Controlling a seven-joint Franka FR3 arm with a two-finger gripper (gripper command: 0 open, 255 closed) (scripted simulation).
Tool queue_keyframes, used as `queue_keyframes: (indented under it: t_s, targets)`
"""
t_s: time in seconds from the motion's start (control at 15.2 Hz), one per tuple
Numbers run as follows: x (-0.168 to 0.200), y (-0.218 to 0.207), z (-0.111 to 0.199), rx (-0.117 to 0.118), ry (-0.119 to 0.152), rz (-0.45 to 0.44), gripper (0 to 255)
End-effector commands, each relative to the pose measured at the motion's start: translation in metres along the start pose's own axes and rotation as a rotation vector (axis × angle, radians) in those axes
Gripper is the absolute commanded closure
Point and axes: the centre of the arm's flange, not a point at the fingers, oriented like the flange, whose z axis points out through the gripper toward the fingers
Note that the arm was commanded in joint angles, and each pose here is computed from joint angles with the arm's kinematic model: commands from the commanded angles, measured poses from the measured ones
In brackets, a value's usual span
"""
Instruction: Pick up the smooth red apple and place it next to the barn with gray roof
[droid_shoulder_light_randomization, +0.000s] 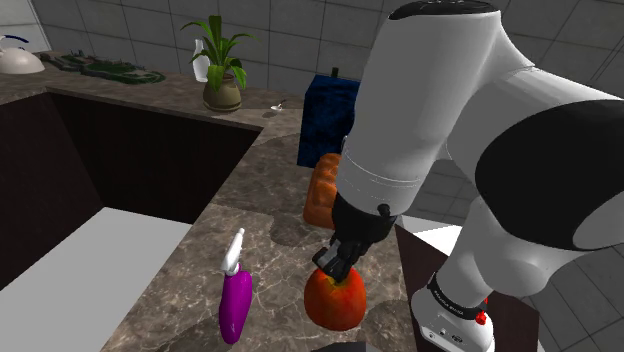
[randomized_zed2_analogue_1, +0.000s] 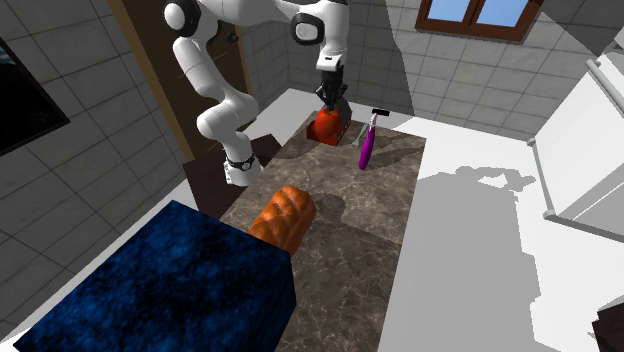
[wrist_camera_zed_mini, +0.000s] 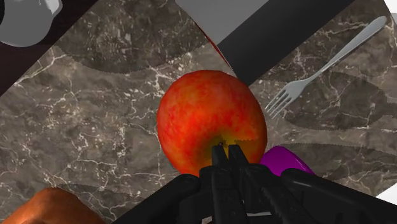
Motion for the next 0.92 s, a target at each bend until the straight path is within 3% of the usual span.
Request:
queue_keyframes:
  t_s: [0.0,0.86]
  targets:
    - [-0.001,-0.001,0.011,0.000,0.000,0.000,255]
    - [-0.003,-0.001,0.079,0.000,0.000,0.000,255]
